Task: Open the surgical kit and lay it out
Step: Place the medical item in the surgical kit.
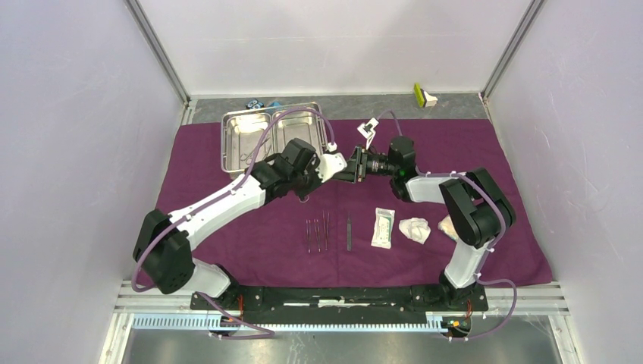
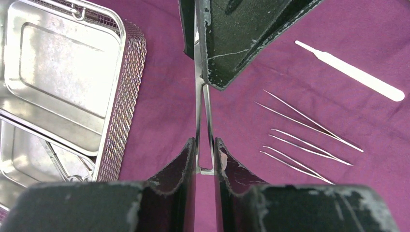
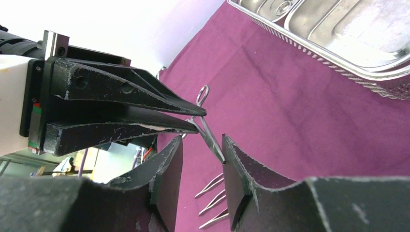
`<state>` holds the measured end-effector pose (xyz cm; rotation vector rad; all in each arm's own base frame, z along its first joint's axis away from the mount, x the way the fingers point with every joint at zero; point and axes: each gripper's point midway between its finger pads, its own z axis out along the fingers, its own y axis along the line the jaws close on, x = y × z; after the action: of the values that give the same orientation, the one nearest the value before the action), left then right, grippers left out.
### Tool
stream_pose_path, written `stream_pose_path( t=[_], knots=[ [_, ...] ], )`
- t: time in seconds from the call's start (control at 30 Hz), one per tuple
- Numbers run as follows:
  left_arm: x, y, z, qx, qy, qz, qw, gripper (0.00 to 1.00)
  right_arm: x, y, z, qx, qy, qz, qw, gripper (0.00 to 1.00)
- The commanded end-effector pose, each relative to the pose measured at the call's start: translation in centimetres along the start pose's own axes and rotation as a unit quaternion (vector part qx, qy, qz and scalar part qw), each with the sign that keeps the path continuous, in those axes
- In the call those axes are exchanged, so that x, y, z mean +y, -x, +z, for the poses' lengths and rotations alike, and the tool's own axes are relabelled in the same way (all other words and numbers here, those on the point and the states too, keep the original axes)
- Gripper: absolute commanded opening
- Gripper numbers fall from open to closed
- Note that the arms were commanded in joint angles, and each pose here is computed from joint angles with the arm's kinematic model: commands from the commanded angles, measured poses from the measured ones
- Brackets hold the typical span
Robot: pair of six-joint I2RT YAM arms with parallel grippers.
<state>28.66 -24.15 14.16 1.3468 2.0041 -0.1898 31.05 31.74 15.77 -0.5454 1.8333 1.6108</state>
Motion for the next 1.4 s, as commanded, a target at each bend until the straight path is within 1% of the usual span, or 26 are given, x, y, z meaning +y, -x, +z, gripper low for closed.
stream_pose_path(
  t=[0.0,0.33,0.5,0.67,0.87,1.17,1.37],
  knots=[
    [0.8,0.8,0.1,-0.015,0.022,0.032,0.999,0.02,0.8,0.2,0.2,-0.005,0.027,-0.012,1.000,0.41],
    [0.5,0.7,0.1,-0.015,0.023,0.041,0.999,0.02,0.4,0.1,0.5,-0.003,0.026,0.001,1.000,0.36],
    [0.4,0.8,0.1,-0.015,0.023,0.046,0.999,0.02,0.0,0.1,0.6,-0.002,0.024,0.005,1.000,0.30],
    [0.3,0.8,0.1,-0.014,0.021,0.050,0.998,0.02,-0.2,0.0,0.7,0.000,0.022,0.009,1.000,0.19],
    [-0.1,0.8,0.3,-0.013,0.017,0.057,0.998,0.02,-0.6,0.0,0.7,-0.001,0.018,0.014,1.000,0.01],
    [-0.3,0.4,0.5,-0.007,0.013,0.057,0.998,0.03,-0.4,-0.1,0.7,-0.004,0.024,0.009,1.000,0.00],
    [-0.6,0.6,0.4,-0.010,0.004,0.051,0.999,0.09,-0.2,-0.3,0.5,-0.004,0.029,0.001,1.000,0.00]
  ],
)
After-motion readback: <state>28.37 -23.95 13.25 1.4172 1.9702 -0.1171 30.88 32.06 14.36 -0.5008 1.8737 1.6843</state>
